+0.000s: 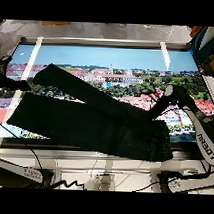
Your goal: Fold the clothes and pants, and hang the long-sleeved shirts on hangers.
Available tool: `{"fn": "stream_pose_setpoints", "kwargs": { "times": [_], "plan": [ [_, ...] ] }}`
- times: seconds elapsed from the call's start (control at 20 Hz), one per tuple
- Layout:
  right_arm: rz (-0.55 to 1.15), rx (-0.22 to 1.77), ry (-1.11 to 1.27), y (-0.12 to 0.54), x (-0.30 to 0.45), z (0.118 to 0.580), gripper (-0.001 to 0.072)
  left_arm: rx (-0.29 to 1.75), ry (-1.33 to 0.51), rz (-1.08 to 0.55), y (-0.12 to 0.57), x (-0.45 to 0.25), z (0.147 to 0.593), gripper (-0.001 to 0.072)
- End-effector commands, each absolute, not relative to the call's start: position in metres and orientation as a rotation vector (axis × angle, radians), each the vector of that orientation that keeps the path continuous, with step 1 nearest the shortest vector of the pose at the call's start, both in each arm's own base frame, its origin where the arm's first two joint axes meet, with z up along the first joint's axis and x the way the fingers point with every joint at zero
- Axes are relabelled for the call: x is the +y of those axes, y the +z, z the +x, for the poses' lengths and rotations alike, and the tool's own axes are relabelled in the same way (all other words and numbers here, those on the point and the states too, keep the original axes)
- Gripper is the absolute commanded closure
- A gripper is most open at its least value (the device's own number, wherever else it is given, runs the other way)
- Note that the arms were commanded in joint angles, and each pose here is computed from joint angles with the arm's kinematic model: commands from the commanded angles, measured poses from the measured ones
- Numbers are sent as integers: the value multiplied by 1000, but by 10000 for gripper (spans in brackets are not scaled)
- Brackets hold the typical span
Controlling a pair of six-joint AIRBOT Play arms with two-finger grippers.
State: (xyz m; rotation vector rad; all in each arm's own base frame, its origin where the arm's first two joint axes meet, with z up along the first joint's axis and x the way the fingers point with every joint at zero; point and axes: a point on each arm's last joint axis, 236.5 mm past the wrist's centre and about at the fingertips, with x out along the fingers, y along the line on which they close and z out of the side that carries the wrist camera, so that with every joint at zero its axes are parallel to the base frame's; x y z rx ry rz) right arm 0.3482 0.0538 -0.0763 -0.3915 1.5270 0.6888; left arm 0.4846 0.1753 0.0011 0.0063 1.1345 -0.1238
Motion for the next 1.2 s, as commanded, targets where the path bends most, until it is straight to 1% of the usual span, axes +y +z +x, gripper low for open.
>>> {"fn": "stream_pose_setpoints", "kwargs": {
  "times": [0.0,0.15,0.25,0.35,0.45,0.55,0.65,0.7,0.75,0.8,0.85,1.0,1.1,1.15],
  "plan": [
    [-503,1386,477,-23,23,392,663,1135,-124,7,1,175,485,8],
    [-580,1225,383,35,8,411,663,1134,-124,6,1,175,485,8],
    [-651,1156,313,57,-7,419,663,1135,-124,6,1,175,485,8],
    [-671,1095,241,67,-18,435,664,1135,-124,7,1,175,485,8],
    [-682,1012,230,62,-14,460,663,1134,-124,6,1,175,485,9],
    [-705,956,226,37,-15,490,663,1134,-126,7,1,174,485,8],
    [-682,893,199,5,-23,526,663,1124,-138,-6,2,169,488,9],
    [-632,870,167,-12,-30,540,662,1115,-146,-20,4,165,490,9],
    [-570,873,134,-26,-37,546,589,1105,-156,-35,5,162,491,8],
    [-484,886,86,-36,-46,548,337,1099,-161,-44,6,160,492,8],
    [-397,893,33,-39,-56,548,262,1097,-162,-46,6,159,493,9],
    [-201,897,-116,-29,-96,539,263,1098,-162,-46,6,159,493,9],
    [-87,940,-213,-27,-126,520,265,1098,-162,-46,6,159,493,8],
    [-52,987,-248,-30,-139,506,288,1098,-162,-46,6,159,493,9]
  ]
}}
